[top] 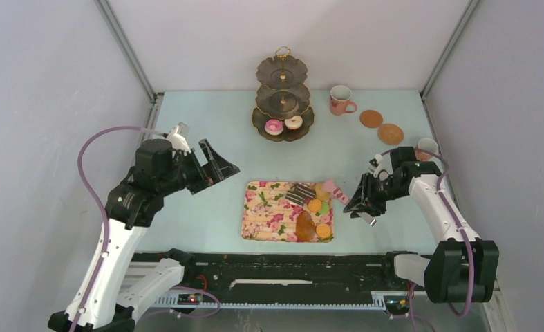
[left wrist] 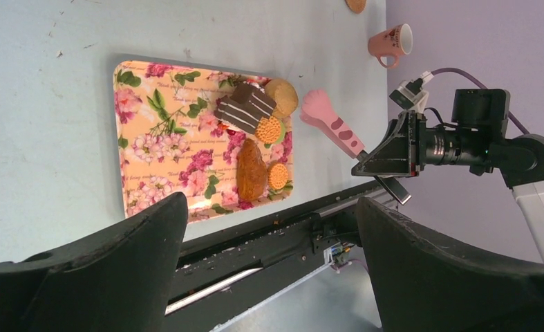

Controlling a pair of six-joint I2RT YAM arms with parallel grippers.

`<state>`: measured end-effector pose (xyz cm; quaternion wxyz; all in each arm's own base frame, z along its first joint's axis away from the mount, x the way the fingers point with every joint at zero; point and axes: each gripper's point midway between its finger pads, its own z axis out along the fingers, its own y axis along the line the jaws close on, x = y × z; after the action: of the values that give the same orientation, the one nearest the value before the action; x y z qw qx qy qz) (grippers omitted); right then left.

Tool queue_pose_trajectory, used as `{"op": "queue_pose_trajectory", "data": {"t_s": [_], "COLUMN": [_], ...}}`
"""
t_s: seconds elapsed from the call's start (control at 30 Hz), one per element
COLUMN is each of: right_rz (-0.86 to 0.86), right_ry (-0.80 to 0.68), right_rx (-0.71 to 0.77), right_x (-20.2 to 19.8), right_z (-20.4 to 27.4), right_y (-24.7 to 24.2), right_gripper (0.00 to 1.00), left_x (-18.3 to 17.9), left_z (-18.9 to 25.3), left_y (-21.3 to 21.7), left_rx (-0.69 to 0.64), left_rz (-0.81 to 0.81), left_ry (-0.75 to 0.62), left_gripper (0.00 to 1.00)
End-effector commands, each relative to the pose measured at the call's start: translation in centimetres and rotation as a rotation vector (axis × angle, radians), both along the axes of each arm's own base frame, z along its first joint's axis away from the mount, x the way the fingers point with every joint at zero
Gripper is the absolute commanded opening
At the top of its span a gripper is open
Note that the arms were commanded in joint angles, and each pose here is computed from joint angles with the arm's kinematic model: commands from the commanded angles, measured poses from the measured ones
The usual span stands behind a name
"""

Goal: Serve the afternoon tea

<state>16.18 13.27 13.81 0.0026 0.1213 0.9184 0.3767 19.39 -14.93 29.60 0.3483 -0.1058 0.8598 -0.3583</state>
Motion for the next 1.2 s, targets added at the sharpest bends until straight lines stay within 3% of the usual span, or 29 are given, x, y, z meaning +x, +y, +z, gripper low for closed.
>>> {"op": "queue_pose_trajectory", "data": {"t_s": [0.0,1.17], "right_rz": [-0.025,0.030], "right_ry": [-0.004,0.072], "right_rx": [-0.060,-0.031], "right_x": [0.0,0.8], "right_z": [-0.3,-1.6], "right_y": [-0.7,0.8], "right_gripper": [0.37,0.40], "left_x": [0.5,3.3], "left_z": [1.7,1.2], "left_y": [-0.1,-1.3], "left_rx": [-0.024,-0.005], "left_rz": [0.001,-0.024], "left_ry": [-0.057,-0.030], "left_gripper": [0.98,0.98]}}
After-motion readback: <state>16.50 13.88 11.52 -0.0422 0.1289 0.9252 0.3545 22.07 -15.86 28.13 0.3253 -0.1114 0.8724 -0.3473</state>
